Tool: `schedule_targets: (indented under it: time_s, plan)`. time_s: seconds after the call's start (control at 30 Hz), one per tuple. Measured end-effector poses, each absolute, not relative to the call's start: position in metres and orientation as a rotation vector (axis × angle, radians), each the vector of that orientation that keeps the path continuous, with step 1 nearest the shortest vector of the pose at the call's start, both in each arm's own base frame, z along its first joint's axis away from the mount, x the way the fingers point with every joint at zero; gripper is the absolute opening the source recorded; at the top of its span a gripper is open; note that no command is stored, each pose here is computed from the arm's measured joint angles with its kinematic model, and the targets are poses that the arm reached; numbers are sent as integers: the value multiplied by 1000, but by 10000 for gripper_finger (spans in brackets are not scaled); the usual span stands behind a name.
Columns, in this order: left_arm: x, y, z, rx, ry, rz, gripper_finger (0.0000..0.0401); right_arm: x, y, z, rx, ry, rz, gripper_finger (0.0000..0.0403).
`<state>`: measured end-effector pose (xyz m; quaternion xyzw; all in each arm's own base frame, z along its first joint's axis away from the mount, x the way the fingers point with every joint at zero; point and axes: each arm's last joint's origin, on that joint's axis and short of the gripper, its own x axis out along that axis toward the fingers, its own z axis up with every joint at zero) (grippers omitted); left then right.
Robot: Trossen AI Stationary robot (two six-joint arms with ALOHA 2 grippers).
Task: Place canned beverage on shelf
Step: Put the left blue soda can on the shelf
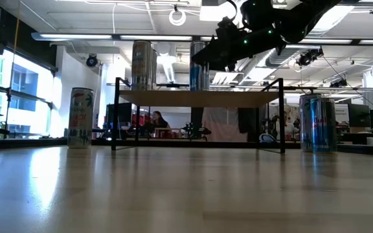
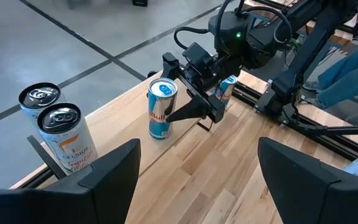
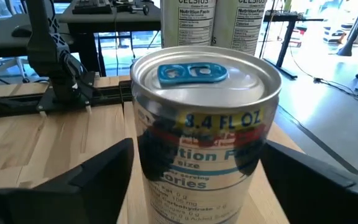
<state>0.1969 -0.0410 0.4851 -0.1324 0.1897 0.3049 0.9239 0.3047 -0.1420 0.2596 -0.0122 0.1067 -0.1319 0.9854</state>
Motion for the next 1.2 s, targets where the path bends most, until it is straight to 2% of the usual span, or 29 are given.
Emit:
schedule_targets:
  time_s: [0.23, 0.53, 0.73, 0.9, 1.1, 1.2]
  plan:
    - [197, -41, 485, -270, 392, 626, 296, 304, -142, 258, -15, 232, -265, 374]
    - [196, -41, 485, -268, 394, 626, 296, 288, -135, 266, -54, 341, -265, 389]
    - [194, -40, 485, -212, 412, 614, 296, 270, -126, 276, 2, 406, -258, 390]
    - [194, -40, 485, -170, 425, 604, 296, 255, -118, 283, 146, 448, -275, 390]
    - [195, -40, 485, -159, 428, 602, 296, 242, -109, 293, 508, 407, -346, 390]
    - [195, -40, 485, -145, 433, 599, 296, 240, -103, 298, 543, 389, -325, 390]
